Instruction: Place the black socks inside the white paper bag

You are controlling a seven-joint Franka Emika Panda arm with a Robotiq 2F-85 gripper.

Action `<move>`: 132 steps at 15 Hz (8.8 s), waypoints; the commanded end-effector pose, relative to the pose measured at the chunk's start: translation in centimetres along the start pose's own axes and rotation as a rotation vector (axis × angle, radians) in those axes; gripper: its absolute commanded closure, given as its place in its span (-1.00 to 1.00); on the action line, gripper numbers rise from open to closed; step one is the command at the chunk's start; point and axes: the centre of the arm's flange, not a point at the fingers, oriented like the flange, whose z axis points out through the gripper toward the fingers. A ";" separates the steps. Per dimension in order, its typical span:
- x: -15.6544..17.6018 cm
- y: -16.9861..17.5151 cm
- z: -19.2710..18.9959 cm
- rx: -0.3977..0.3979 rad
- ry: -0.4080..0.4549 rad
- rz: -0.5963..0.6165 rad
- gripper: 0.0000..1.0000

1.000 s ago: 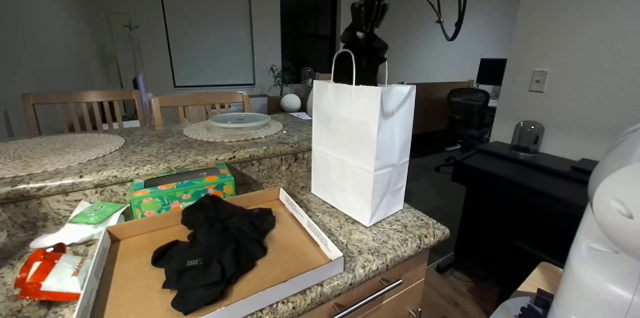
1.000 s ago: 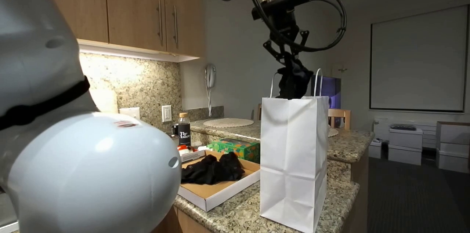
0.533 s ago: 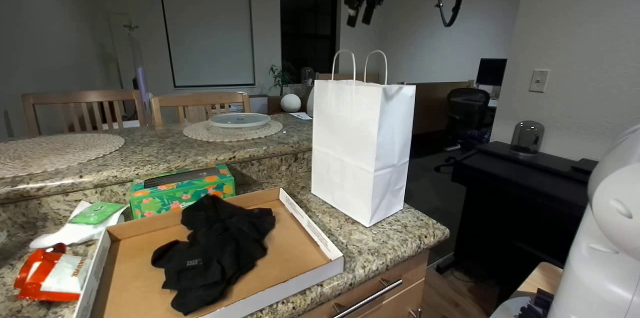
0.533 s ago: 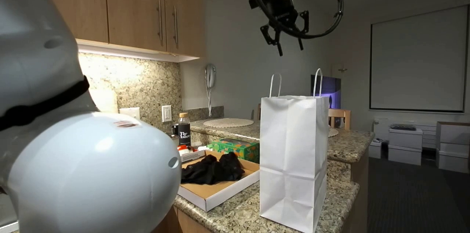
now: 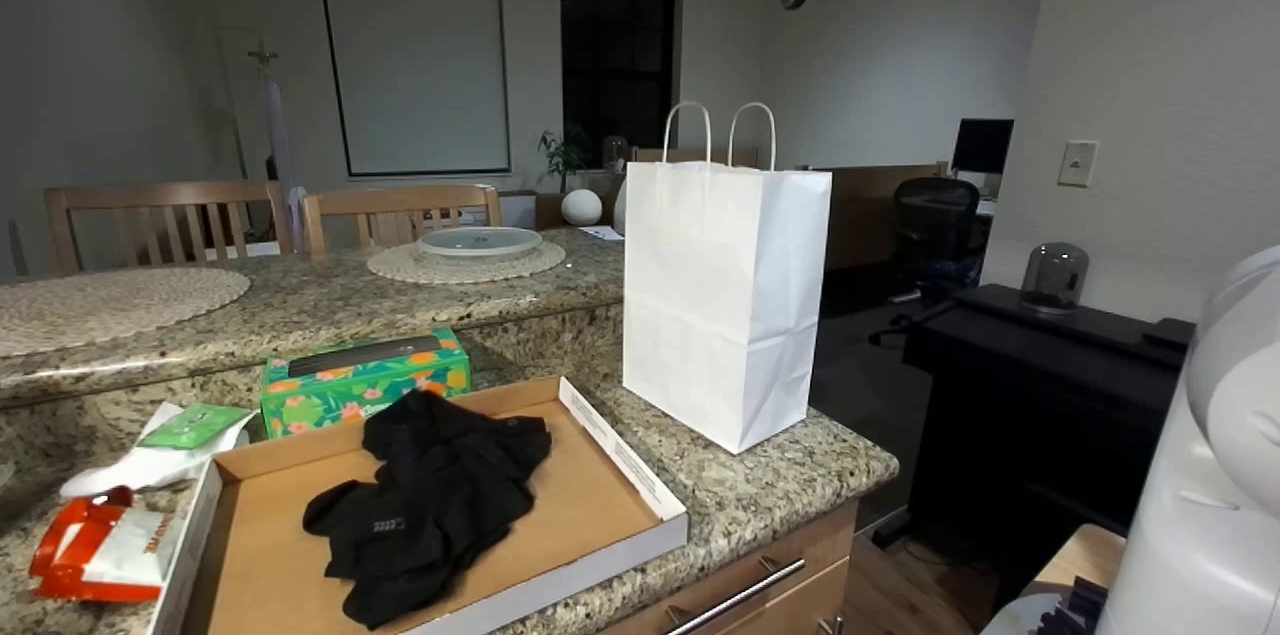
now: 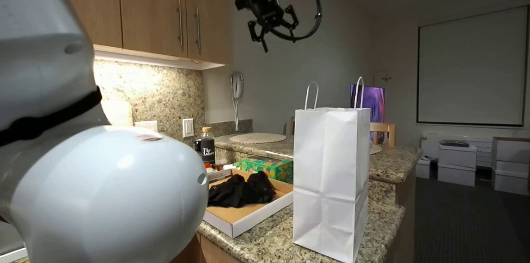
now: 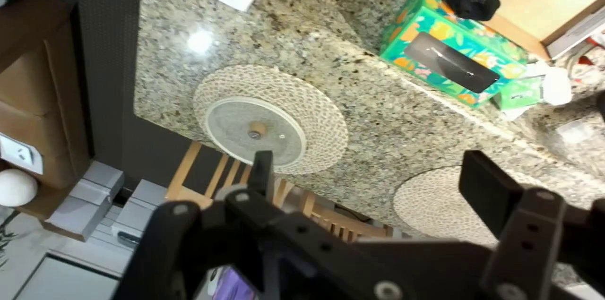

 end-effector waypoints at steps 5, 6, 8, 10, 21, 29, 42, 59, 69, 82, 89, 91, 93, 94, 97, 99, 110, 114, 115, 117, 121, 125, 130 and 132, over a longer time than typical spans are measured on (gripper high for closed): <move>2.4 -13.7 13.4 0.131 -0.023 0.061 -1.00; 2.0 -14.6 16.3 0.152 -0.048 0.099 -1.00; 0.7 -16.0 21.8 0.150 -0.081 0.151 -1.00; -0.8 -17.3 27.4 0.157 -0.106 0.191 -1.00; -7.6 -25.1 42.3 0.246 -0.369 0.122 -1.00; -9.3 -24.5 43.0 0.123 -0.518 0.072 0.06; -6.0 -23.9 38.9 0.198 -0.570 0.111 0.97; 9.8 -6.1 -1.8 0.014 0.025 0.283 0.97; 7.3 17.7 -14.1 -0.097 0.063 0.585 0.97; 0.3 22.3 -1.1 -0.096 -0.182 0.391 0.97; -2.8 20.4 4.6 -0.087 -0.354 0.260 0.97; -3.4 19.6 5.6 -0.092 -0.389 0.225 0.97; -3.7 18.8 6.0 -0.086 -0.412 0.192 0.97; -3.6 18.4 6.0 -0.081 -0.416 0.177 0.39; -2.5 17.1 4.7 -0.081 -0.382 0.158 0.11; -1.2 16.6 2.7 -0.094 -0.336 0.176 -0.12; 4.6 -1.8 -2.7 0.039 -0.113 -0.123 -1.00; 4.6 -10.4 5.2 0.059 -0.080 -0.196 -1.00; 4.5 -12.0 7.5 0.078 -0.092 -0.206 -1.00; 3.6 -14.6 12.8 0.113 -0.117 -0.214 -1.00; 0.3 -17.8 24.1 0.135 -0.189 -0.153 -1.00; -5.3 -20.4 34.7 0.196 -0.300 -0.085 -1.00; -10.8 -23.5 44.2 0.272 -0.401 -0.068 -1.00; -11.4 -23.8 46.2 0.280 -0.407 -0.054 -1.00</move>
